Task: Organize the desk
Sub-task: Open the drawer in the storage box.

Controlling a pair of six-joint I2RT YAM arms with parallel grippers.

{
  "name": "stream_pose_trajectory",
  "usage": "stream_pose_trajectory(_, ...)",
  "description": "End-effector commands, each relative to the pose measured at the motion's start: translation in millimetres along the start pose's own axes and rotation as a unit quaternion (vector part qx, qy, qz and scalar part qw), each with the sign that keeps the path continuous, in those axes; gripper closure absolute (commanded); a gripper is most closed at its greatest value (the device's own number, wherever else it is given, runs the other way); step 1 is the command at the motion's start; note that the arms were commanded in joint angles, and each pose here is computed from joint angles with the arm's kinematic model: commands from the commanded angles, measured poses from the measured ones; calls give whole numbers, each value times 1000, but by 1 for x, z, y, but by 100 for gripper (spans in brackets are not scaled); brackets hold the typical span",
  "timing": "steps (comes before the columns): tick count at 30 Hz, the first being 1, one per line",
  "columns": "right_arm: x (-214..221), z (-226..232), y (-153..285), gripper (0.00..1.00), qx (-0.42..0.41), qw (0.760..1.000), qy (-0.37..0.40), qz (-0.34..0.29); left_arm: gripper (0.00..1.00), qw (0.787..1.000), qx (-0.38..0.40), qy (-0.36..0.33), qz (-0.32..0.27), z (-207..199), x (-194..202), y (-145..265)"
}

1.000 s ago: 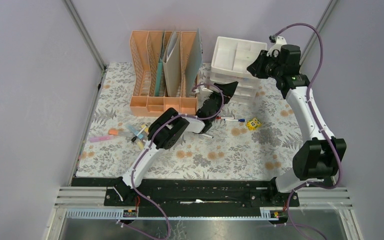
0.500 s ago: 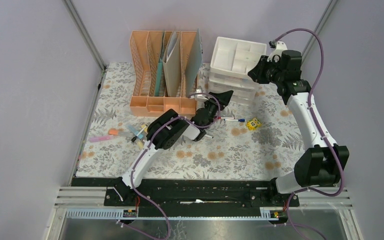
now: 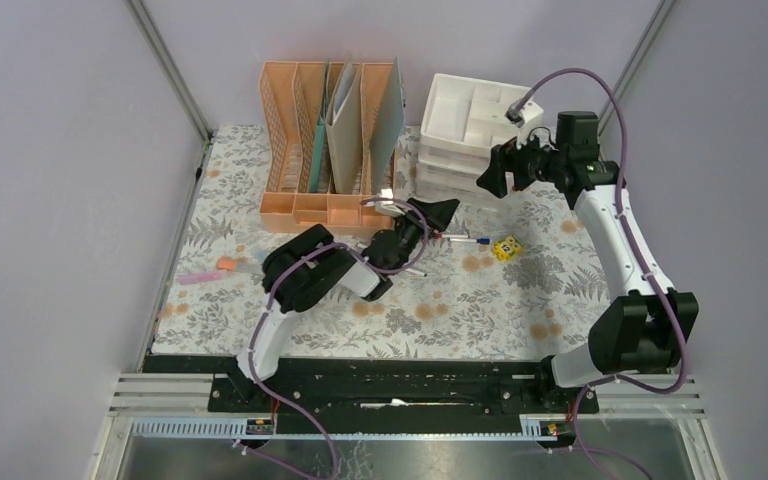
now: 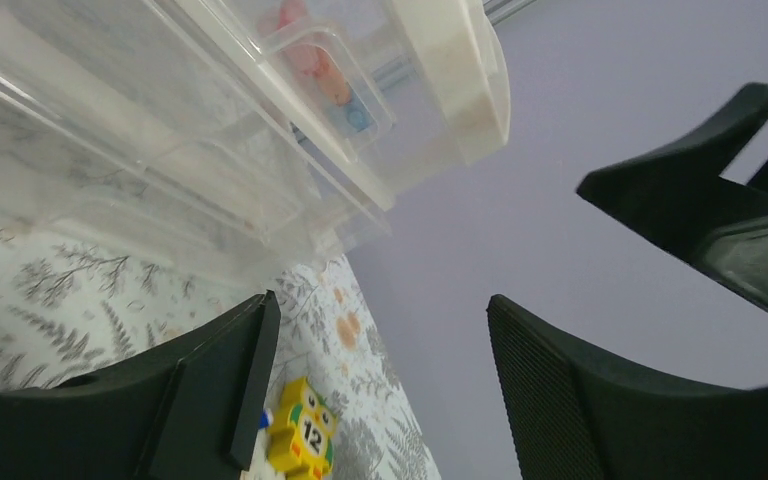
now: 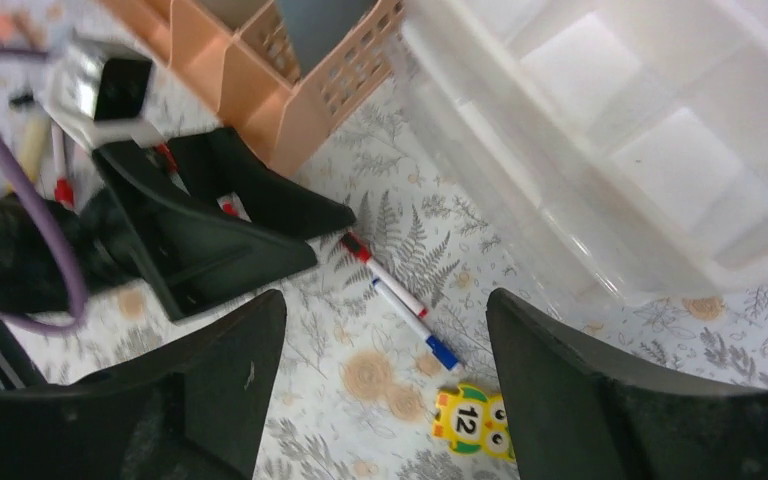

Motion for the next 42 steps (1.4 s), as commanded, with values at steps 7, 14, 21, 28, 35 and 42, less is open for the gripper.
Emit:
stream_pose_trajectory(7,24,-5,-29,19,-70,969,217,91,13,992,19,-120,38,-58,-37,73)
stream_pose_trajectory(14,32,-26,-62,21,-13,965,223,135,1,954,-65,-273,108,-40,-57,140)
stream_pose_trajectory(21,44,-35,-81,21,16,962,210,175,1,921,-133,-353,102,-49,-101,193)
stream_pose_trajectory(28,51,-44,-91,22,34,961,198,188,1,915,-147,-371,61,-64,-131,224)
stream_pose_trajectory(35,62,-48,-100,22,35,959,194,202,1,913,-150,-375,59,-64,-135,230)
stream_pose_trajectory(42,73,-35,-102,23,-19,955,209,209,1,911,-151,-377,78,-61,-129,228)
Point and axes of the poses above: each gripper's point midway between its finger pads, its own y axis back along the fingers, its own z axis along the line the jaws close on, x = y × z, the point moved 4 cm from there along y, back along the fingers, and after that the axes turned 6 degrees about y, right-handed, at the moved point
